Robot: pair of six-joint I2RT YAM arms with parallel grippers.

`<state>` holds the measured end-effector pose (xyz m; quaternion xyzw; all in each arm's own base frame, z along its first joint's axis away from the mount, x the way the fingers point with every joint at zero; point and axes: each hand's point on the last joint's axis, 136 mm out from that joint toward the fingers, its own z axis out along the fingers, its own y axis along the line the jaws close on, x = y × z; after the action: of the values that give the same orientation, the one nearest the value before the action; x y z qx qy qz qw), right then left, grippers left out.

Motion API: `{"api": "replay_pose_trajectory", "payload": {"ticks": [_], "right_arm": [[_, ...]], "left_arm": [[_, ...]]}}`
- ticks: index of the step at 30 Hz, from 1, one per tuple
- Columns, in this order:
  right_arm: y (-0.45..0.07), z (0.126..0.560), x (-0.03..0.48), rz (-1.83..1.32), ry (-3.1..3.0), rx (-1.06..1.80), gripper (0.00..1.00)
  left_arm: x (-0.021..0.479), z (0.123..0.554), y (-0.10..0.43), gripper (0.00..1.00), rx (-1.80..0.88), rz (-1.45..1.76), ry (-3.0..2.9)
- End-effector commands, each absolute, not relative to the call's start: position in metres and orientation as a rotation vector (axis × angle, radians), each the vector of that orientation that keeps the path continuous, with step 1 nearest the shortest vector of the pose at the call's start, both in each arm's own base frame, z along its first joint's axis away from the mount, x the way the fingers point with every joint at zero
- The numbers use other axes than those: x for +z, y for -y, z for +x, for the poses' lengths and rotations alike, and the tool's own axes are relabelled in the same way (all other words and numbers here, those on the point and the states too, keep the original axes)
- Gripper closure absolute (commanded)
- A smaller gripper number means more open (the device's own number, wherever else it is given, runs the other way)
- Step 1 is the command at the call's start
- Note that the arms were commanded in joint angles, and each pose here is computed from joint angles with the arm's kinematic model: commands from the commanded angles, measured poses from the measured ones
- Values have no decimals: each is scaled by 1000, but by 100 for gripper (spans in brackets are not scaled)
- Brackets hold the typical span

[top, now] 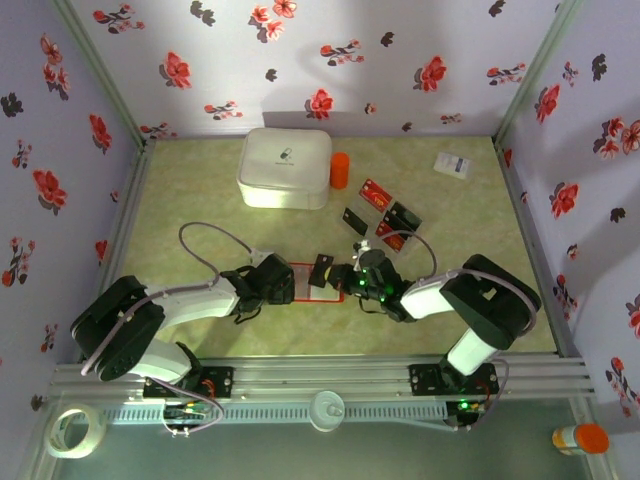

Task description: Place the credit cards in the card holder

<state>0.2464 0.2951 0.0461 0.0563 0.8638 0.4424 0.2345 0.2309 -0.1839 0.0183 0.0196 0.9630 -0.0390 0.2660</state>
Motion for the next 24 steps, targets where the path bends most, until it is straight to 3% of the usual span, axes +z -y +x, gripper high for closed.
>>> {"api": "replay_pose_trajectory", "payload": {"ticks": [1,24], "right_arm": [[-289,246,46,179,-2353,1189,100],[-313,230,34,86,-2454,1267,100]], "left_arm": [[-8,200,143,8,106,60,-2722],[-8,200,145,8,97,63,-2719]]}}
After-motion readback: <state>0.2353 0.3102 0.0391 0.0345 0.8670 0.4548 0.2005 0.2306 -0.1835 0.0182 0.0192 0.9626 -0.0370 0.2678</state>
